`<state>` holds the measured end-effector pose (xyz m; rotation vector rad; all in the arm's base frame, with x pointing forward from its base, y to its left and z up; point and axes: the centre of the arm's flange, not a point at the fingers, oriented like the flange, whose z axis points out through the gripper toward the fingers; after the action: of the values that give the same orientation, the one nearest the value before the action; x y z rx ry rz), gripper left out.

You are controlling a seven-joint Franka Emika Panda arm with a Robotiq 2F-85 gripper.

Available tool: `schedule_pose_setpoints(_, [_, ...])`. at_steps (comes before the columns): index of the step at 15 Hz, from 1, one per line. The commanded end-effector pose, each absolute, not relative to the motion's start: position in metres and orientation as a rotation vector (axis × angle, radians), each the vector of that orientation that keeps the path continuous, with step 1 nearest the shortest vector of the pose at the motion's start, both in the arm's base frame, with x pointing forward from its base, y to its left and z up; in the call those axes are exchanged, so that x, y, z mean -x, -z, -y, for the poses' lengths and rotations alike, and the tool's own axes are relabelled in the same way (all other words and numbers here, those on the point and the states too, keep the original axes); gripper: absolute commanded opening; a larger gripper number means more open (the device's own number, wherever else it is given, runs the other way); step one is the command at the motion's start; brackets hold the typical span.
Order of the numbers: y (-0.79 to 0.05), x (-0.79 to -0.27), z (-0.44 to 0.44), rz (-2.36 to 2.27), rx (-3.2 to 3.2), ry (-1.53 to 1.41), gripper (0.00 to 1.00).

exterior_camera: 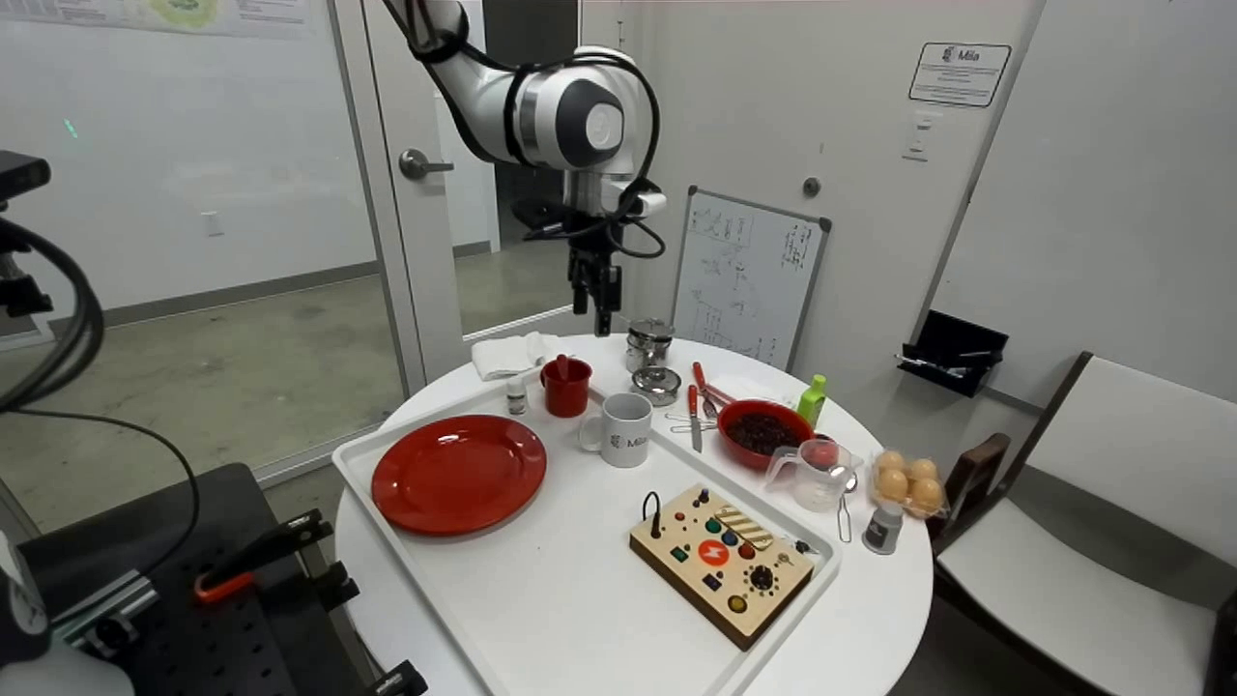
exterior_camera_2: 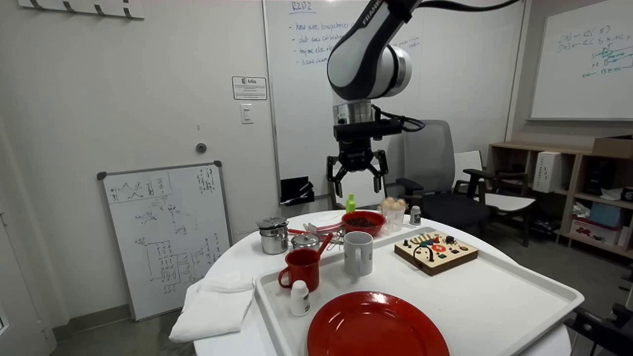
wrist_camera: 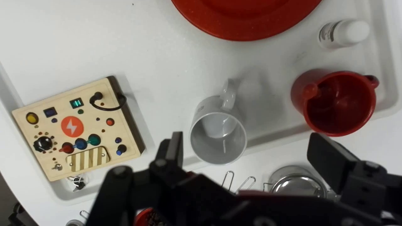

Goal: Tip the white mug over

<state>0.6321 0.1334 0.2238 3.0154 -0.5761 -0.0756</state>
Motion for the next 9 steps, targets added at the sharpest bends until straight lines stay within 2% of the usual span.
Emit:
schedule_pose_setpoints(1, [-0.192, -0.676, -0.126, 0.654, -3.012, 0.030, 1.00])
schedule_pose_setpoints(9, [-0.128, -0.711, -0.127, 0.670, -2.998, 0.157, 1.00])
